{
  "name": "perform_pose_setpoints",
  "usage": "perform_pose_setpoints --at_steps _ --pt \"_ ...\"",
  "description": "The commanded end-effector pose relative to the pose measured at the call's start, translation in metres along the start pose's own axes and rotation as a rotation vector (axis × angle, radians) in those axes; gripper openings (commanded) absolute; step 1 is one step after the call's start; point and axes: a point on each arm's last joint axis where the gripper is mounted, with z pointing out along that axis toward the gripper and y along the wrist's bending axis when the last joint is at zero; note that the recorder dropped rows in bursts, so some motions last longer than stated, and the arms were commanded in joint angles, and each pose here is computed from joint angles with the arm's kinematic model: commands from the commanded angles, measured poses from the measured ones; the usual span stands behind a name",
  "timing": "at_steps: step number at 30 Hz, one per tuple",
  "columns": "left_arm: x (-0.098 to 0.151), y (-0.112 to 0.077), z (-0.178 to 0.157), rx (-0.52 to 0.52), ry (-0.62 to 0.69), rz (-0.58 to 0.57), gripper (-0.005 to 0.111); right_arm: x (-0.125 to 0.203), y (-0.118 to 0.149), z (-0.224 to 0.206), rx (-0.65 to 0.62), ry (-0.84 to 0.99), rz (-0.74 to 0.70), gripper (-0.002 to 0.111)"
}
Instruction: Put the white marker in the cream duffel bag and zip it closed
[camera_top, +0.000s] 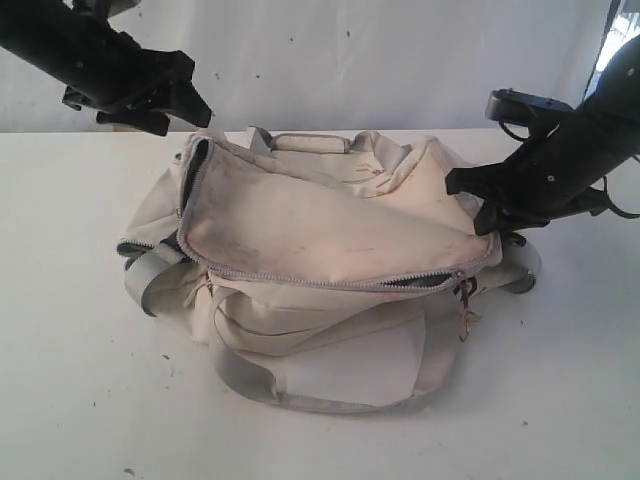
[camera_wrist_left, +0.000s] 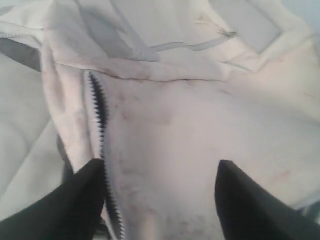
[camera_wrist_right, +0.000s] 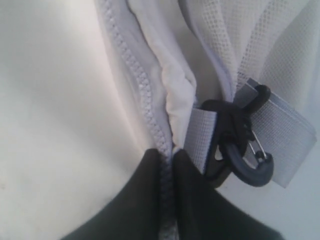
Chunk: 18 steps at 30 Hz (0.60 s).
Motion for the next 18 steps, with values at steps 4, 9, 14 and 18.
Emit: perform_pose_setpoints --at_steps 4,9,14,18 --pt "0.009 -0.039 -0.022 0.23 0.1 0.024 0.048 -0.006 0.001 0.0 -0.035 -0.066 0.066 0.0" --pt "0.025 -0.07 -0.007 0.302 0.16 0.103 0.047 -0.014 0.002 -0.001 -0.056 -0.162 0.126 0.0" --pt "0.037 -0.108 0.011 0.391 0.127 0.121 0.047 -0.019 0.005 -0.001 -0.111 -0.207 0.222 0.0" --pt "0.045 -0.14 0.021 0.434 0.133 0.184 0.047 -0.018 0.007 -0.001 -0.127 -0.187 0.233 0.0"
